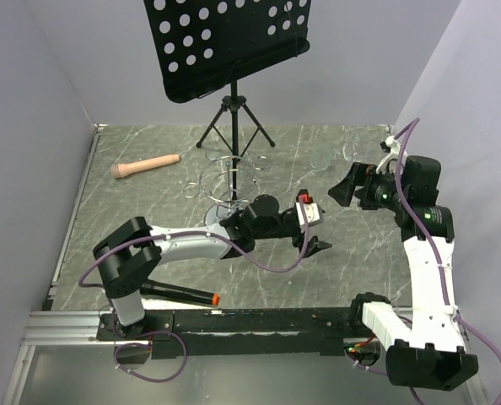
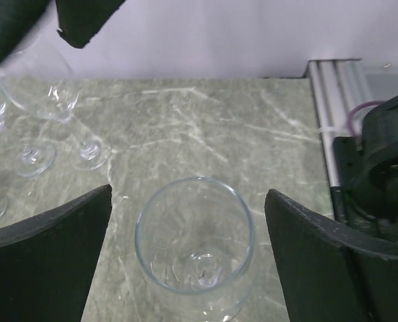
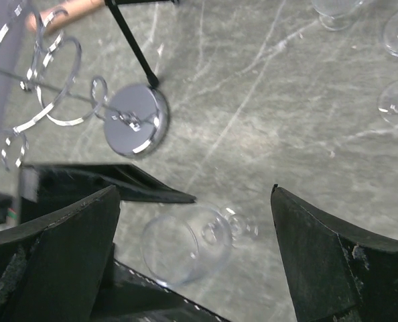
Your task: Take the wine glass off the wine glass rack
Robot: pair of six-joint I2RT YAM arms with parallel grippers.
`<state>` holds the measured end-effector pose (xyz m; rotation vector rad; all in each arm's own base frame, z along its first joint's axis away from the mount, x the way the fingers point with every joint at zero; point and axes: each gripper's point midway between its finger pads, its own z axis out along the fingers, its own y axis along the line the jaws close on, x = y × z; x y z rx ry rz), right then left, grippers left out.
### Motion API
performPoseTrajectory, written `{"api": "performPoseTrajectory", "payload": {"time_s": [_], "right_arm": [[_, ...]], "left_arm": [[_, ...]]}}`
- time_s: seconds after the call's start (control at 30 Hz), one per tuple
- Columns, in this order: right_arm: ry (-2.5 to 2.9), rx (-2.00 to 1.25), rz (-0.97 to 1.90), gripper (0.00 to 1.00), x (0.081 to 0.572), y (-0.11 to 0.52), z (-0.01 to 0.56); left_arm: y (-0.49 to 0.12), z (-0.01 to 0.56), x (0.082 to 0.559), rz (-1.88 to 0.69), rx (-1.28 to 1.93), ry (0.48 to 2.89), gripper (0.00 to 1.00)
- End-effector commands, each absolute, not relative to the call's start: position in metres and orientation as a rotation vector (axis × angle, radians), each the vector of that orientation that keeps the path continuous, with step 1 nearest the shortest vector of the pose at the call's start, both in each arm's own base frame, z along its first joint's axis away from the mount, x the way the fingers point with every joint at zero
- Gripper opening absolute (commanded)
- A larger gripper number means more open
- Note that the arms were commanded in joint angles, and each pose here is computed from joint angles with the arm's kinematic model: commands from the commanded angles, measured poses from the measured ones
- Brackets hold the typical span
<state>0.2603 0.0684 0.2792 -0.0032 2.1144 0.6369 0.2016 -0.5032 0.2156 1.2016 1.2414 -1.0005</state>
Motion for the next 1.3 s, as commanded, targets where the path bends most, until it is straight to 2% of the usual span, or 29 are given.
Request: {"api": "performPoseTrajectory", "payload": {"time_s": [0.0, 0.17, 0.33, 0.57, 0.73, 1.0, 1.17, 1.27], "right_arm": [[2.110, -0.167, 0.494, 1.00, 0.246, 0.057, 0.294], [2.130, -0.237, 0.459, 1.00, 0.251, 0.053, 0.298], [2.119, -0.477, 0.674, 1.00, 0.247, 0.084, 0.300], [2.040, -1.018, 0.664, 1.00, 0.219, 0.120, 0.278], [1.981, -1.348, 0.569, 1.00, 0.200, 0.134, 0.253], [2.063, -1.582, 0.429, 1.00, 0.190, 0.127, 0.208], [2.184, -1.581, 0.402, 1.00, 0.189, 0.121, 0.187], [2.236, -1.561, 0.394, 0.94, 0.194, 0.120, 0.178]], "left_arm": [[-0.490, 0.286, 0.174, -1.151, 1.210, 1.089, 1.00], [-0.462, 0.309, 0.171, -1.147, 1.232, 1.064, 1.00], [-0.423, 0.337, 0.186, -1.063, 1.248, 1.078, 1.00], [-0.353, 0.368, 0.232, -0.793, 1.176, 1.199, 1.00], [-0.317, 0.371, 0.267, -0.740, 1.048, 1.356, 1.00], [-0.280, 0.383, 0.290, -0.650, 0.846, 1.386, 1.00], [-0.258, 0.386, 0.301, -0.631, 0.758, 1.390, 1.00], [-0.251, 0.386, 0.306, -0.625, 0.734, 1.401, 1.00]]}}
